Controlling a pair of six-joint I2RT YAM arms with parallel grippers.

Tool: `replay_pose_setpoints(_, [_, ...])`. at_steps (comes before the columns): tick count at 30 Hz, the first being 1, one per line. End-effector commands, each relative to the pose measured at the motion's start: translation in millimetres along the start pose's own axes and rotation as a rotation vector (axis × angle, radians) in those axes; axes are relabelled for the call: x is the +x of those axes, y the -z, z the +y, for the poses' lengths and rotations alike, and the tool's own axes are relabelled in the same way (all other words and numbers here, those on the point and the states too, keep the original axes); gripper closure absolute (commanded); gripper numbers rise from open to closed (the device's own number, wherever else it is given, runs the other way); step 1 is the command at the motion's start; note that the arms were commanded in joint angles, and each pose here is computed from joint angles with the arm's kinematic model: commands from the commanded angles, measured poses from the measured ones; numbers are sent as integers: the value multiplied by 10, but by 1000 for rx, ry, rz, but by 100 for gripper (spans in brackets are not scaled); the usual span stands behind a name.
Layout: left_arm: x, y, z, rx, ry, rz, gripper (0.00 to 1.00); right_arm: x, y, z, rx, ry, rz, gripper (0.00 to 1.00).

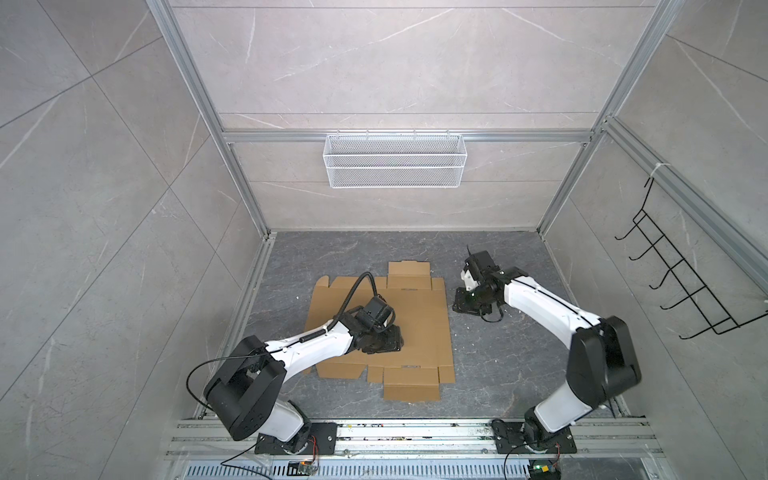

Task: Fold the paper box

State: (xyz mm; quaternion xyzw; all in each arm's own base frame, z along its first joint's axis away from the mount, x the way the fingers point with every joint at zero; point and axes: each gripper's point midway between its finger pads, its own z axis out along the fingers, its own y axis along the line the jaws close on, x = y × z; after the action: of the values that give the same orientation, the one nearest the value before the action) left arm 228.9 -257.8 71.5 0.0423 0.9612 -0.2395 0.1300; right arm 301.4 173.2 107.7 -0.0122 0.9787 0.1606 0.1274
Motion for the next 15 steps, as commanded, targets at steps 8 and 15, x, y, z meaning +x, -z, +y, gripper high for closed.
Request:
replay_pose_setpoints(8, [-125, 126, 170, 50, 5, -54, 42, 1311, -363, 761, -224, -36, 229, 70])
replay_pose_setpoints(15, [79, -39, 434, 6, 42, -43, 44, 1440, -646, 633, -182, -42, 265, 73])
